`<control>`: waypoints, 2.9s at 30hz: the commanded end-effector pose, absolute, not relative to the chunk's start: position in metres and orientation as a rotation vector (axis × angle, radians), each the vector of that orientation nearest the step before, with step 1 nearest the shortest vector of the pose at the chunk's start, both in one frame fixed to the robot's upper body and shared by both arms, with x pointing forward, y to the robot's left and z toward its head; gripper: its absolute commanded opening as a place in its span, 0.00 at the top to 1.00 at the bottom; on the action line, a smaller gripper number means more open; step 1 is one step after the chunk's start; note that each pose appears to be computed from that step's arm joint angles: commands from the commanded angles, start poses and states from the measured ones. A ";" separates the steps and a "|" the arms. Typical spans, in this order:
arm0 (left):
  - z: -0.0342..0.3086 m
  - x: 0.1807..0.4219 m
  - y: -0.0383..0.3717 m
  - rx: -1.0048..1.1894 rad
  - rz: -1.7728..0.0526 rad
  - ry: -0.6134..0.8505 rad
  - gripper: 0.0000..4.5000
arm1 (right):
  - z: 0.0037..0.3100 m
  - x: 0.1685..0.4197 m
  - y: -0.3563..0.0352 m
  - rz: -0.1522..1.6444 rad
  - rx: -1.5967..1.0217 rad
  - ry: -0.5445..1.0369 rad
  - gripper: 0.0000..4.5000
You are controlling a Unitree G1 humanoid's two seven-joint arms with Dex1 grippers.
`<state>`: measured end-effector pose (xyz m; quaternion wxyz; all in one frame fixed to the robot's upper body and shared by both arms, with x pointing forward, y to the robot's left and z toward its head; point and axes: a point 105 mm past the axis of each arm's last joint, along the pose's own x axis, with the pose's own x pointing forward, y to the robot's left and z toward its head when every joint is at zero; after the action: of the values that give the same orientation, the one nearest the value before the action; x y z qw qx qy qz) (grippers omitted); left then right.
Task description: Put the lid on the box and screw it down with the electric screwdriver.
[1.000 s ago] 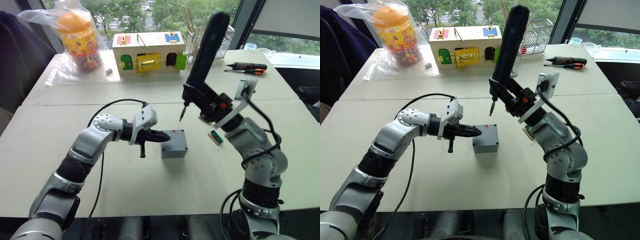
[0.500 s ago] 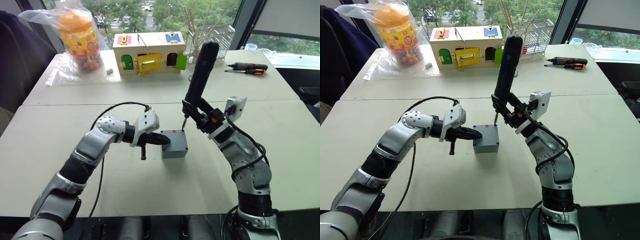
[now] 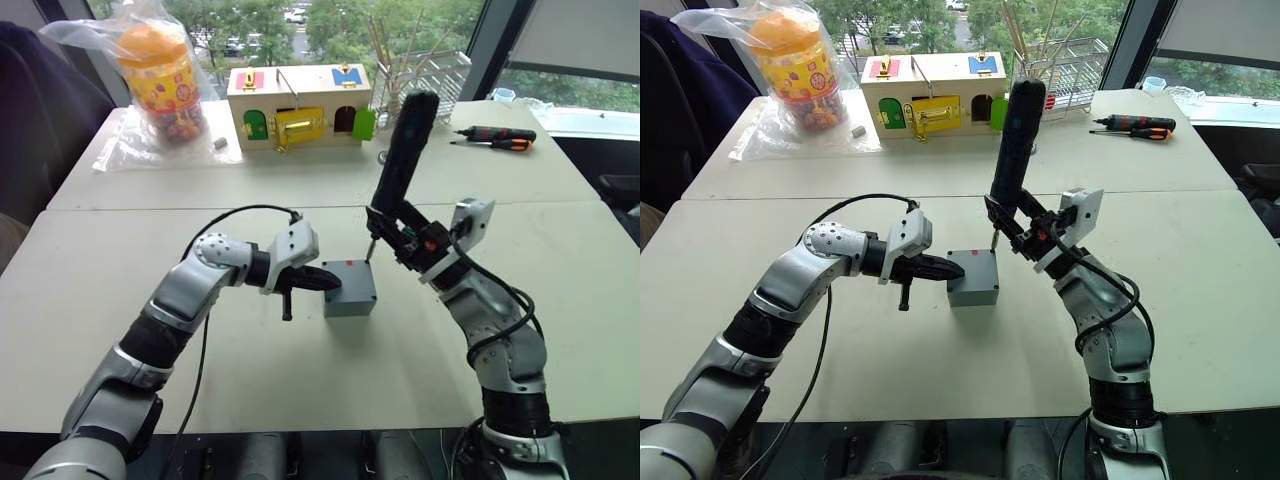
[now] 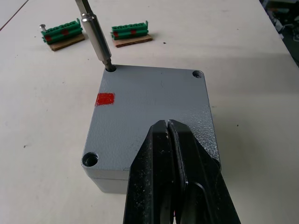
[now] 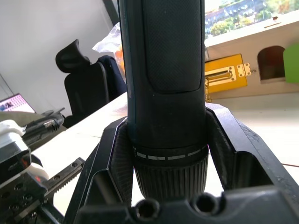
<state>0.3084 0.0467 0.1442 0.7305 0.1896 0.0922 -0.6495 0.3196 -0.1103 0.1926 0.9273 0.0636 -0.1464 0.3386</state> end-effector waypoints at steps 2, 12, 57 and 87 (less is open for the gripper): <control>0.137 0.307 0.048 0.422 -1.423 0.219 1.00 | 0.166 0.315 -0.105 0.719 0.154 -0.246 0.59; 0.133 0.307 0.048 0.419 -1.418 0.227 1.00 | 0.148 0.310 -0.097 0.762 0.094 -0.196 0.59; 0.128 0.306 0.045 0.425 -1.420 0.225 1.00 | 0.096 0.318 -0.109 0.688 0.107 0.026 0.59; 0.120 0.310 0.046 0.417 -1.409 0.241 1.00 | 0.223 0.310 -0.113 0.684 0.036 -0.276 0.59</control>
<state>0.3095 0.0436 0.1294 0.7356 0.1860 0.0911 -0.6450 0.3179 -0.1126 0.1902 0.9391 0.0220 -0.0917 0.3306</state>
